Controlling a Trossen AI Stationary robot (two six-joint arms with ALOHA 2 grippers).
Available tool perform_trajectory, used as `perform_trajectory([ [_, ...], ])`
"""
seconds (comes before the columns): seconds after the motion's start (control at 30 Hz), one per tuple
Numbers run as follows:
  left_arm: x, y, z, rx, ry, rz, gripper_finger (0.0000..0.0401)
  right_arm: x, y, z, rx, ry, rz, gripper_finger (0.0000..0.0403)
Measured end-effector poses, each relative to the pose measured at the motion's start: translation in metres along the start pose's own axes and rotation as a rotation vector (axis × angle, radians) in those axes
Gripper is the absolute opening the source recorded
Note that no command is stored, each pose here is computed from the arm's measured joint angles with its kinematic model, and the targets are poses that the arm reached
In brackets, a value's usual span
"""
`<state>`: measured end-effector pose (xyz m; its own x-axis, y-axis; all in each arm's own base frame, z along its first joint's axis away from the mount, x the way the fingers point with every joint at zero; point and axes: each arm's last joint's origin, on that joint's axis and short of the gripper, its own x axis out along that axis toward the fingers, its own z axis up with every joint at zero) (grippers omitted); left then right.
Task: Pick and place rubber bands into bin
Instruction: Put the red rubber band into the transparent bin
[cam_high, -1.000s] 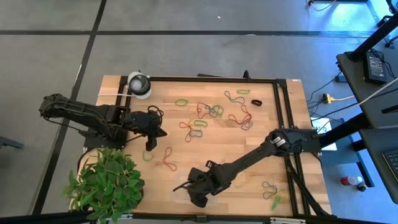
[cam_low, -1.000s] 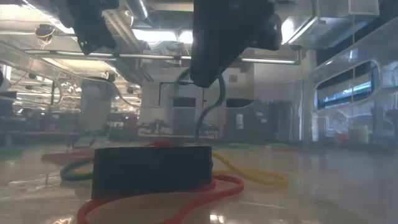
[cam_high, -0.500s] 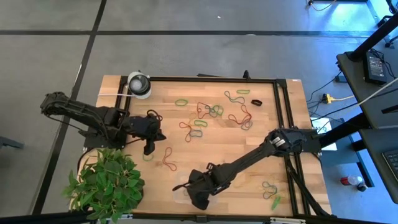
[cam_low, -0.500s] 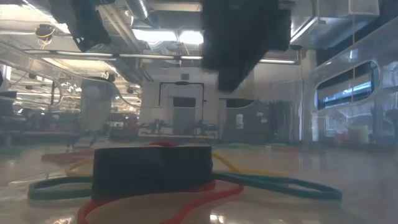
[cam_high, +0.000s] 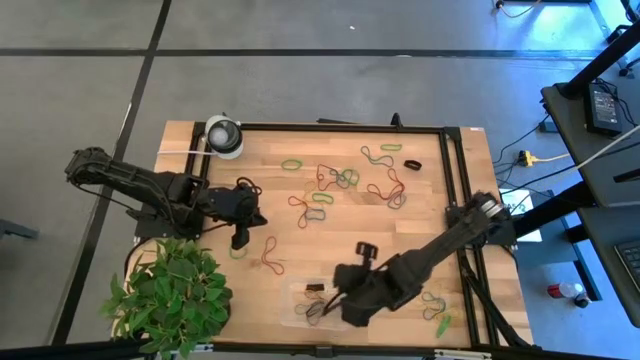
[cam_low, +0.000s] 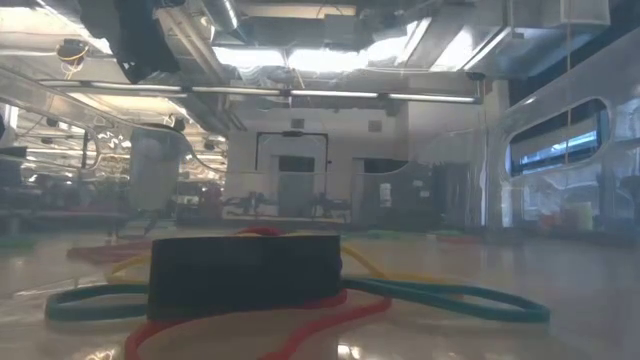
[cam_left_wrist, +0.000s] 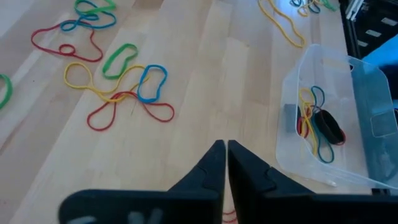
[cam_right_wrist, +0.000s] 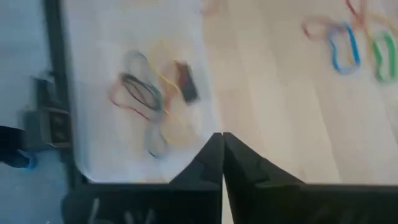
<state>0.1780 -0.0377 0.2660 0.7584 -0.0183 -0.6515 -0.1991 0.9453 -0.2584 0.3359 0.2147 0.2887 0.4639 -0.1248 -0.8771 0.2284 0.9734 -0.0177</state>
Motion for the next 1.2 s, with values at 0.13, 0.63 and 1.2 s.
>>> perform_trajectory([
  [0.13,0.004,-0.001,0.0,0.003,0.015,0.004,0.006,0.005,-0.026,-0.03,0.093,-0.064,0.074,0.0004],
  [0.63,0.049,0.003,0.008,0.137,0.167,0.234,0.0137,0.019,-0.129,-0.148,0.46,-0.139,0.227,0.0009],
  [1.2,0.123,-0.008,-0.017,-0.122,0.597,0.314,0.0128,0.022,-0.174,-0.2,0.377,-0.144,0.279,0.0002],
])
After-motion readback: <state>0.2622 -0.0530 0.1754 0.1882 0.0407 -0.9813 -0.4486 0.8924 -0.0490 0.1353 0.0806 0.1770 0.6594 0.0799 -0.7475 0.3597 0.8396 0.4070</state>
